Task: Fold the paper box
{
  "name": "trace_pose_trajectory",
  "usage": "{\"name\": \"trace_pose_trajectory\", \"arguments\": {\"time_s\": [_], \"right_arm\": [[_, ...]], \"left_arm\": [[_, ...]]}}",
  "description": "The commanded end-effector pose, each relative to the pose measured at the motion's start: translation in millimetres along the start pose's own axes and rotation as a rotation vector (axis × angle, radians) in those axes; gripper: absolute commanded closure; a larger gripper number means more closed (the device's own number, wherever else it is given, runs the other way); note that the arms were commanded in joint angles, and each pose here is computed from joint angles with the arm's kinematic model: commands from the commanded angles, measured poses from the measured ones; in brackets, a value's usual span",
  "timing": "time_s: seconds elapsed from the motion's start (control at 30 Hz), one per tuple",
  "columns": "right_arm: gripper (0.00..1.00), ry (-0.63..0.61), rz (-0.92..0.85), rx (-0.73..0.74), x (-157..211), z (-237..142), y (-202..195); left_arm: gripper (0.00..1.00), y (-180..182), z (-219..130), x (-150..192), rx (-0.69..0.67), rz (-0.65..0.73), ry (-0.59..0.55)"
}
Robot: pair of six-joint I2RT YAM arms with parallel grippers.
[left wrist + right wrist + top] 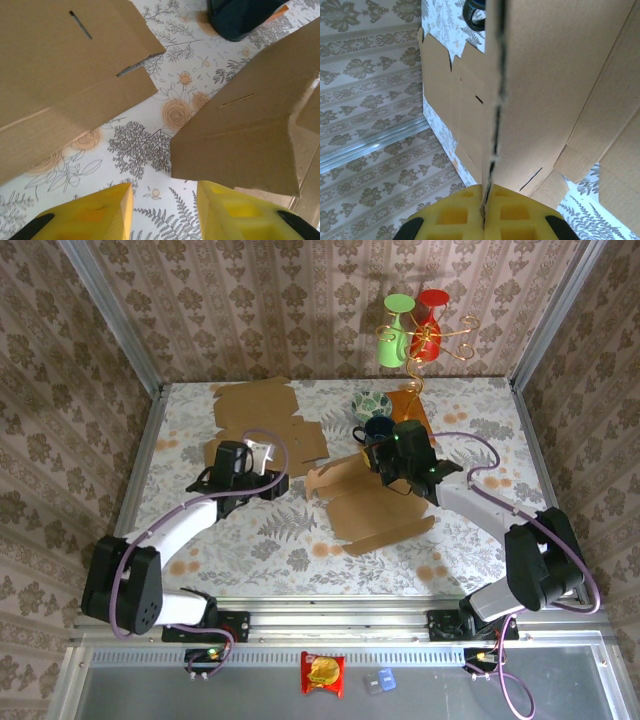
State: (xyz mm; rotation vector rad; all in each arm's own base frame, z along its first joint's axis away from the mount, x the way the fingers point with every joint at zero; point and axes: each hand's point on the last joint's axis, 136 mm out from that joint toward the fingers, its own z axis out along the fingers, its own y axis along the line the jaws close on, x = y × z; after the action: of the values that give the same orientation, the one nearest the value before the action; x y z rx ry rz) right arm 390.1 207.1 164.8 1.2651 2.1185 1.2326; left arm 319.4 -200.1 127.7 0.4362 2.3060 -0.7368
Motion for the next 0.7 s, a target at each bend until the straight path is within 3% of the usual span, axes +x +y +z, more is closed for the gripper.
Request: {"name": "trace_pose_trajectory", "arguments": {"time_s": [0.0,0.43,0.67], "right_arm": [[1.00,0.020,-0.035,-0.015,0,10,-11],[1.00,-0.018,-0.069,-0.166,-10,21,-23],[1.00,0.005,-0.074,-0.167,-9,28,-32]], "left_arm": [[0.60,-11,6,-6,0.070,0.087,-0.042],[0.56,-11,35,4,0.137,0.231,-0.013],[0.55,-12,44,3,0.142,0.299,-0.028]]}}
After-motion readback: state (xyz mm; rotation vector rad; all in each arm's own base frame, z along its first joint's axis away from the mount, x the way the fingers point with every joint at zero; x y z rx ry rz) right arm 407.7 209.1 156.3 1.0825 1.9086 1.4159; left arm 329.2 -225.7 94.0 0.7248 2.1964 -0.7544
